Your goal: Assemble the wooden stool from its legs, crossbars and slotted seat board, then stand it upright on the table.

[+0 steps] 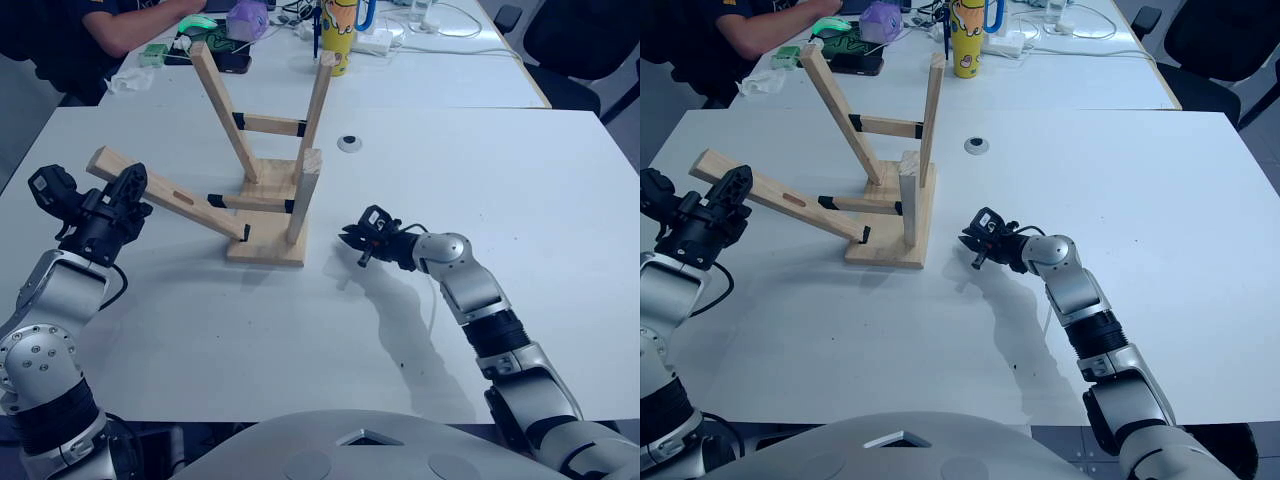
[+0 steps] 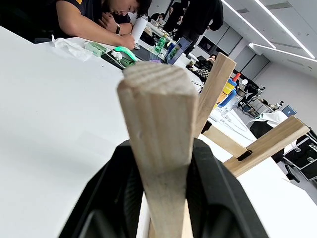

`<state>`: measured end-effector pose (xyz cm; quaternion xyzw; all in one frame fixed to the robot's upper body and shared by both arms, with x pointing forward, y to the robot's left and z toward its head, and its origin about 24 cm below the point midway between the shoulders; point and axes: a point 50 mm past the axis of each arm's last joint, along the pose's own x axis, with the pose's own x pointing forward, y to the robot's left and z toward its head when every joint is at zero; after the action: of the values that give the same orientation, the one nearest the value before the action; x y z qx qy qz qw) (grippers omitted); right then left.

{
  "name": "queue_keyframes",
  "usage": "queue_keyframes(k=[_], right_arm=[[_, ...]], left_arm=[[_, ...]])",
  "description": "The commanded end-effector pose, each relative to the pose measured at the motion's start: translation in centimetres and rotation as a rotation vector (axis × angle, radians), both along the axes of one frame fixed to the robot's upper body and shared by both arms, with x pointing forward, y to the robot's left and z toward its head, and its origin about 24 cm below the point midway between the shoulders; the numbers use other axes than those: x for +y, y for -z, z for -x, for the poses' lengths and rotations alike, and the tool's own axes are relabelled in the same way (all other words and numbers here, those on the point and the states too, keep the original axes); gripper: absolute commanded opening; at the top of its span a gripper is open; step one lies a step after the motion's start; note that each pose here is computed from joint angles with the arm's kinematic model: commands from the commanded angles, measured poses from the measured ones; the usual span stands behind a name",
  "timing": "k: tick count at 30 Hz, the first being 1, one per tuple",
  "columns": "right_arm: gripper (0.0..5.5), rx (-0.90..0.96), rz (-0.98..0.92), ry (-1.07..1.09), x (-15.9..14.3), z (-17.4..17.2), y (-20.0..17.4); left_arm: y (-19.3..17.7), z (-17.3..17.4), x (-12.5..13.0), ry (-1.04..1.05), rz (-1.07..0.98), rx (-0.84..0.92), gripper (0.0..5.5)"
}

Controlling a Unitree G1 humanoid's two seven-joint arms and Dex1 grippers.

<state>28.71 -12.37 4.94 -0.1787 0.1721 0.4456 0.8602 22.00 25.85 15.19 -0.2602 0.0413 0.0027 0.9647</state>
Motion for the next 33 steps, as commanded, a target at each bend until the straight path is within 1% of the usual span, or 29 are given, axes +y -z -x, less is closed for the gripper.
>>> queue_keyframes(k=[1,5,7,9,11,16,20,24,26,33], right_arm=[[0.71,-0.010,0.007,0.016,-0.2,-0.1,-0.1],[0.71,-0.015,0.007,0.021,-0.2,-0.1,-0.2],[0.71,-0.020,0.004,0.023,-0.1,-0.2,-0.3],[0.71,-0.029,-0.002,0.021,0.0,-0.2,-0.5],[0.71,-0.041,-0.016,0.016,0.2,-0.1,-0.7],[0.71,-0.105,-0.096,0.001,0.7,-0.4,-2.5],[0.71,-0.158,-0.249,-0.104,1.5,0.0,-5.5],[0.71,-0.095,-0.320,-0.281,1.3,1.1,-7.3],[0.71,-0.064,-0.334,-0.311,1.0,1.2,-7.8],[1.80,-0.013,-0.384,-0.335,0.5,0.8,-9.4]], left_arm=[[0.5,0.0,-0.1,-0.004,-0.107,0.072,1.04],[1.0,-0.1,-0.9,0.029,-0.248,0.118,1.04],[0.7,-0.2,-1.9,0.069,-0.317,0.114,1.04],[0.6,-0.4,-3.1,0.109,-0.325,0.100,1.04],[0.9,-0.4,-3.7,0.130,-0.317,0.104,1.04],[2.0,-0.4,-2.7,0.098,-0.325,0.146,1.04],[1.7,-0.7,-2.8,0.112,-0.348,0.128,1.04],[1.8,-0.9,-2.9,0.128,-0.377,0.129,1.04],[1.7,-1.0,-3.0,0.132,-0.382,0.124,1.04],[1.6,-1.1,-3.0,0.135,-0.395,0.112,1.04]])
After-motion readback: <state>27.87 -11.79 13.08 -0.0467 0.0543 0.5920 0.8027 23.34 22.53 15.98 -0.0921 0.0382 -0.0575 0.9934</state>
